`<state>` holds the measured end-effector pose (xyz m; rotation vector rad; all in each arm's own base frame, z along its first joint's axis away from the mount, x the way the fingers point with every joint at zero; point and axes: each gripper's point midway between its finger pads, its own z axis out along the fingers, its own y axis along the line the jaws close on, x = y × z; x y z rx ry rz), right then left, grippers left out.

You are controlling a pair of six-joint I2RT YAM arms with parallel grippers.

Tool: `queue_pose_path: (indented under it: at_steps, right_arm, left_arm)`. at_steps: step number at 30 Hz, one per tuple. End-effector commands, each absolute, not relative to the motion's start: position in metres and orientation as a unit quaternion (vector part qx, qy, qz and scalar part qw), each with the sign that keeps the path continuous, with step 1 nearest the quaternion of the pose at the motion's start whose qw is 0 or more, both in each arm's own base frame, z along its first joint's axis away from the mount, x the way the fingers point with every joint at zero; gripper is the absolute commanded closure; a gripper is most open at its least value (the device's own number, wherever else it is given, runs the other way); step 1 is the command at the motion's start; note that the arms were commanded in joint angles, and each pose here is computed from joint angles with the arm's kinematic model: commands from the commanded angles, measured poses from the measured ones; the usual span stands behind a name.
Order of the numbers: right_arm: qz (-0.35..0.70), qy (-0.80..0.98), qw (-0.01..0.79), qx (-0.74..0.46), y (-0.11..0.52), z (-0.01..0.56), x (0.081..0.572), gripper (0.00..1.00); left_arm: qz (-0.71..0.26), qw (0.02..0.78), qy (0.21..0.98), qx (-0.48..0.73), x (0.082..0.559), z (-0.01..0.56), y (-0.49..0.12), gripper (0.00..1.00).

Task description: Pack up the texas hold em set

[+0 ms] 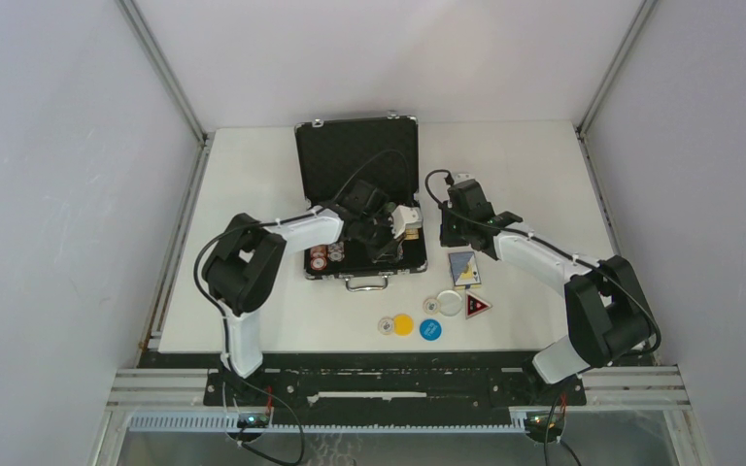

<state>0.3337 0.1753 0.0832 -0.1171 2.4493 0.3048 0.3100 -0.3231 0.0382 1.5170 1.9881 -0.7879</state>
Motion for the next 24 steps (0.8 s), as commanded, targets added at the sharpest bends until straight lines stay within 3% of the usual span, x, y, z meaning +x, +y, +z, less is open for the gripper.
queue_pose_path:
  at_steps: [1, 24]
  right_arm:
    - [0.128, 0.928, 0.347, -0.039, 0.179, 0.09, 0.344, 1.0]
    - [0.137, 0.929, 0.342, -0.046, 0.182, 0.089, 0.343, 1.0]
  left_arm:
    - [-0.278, 0.29, 0.726, 0.558, 0.333, 0.055, -0.329, 0.85]
    - [-0.253, 0.322, 0.72, 0.56, 0.344, 0.088, -0.325, 0.85]
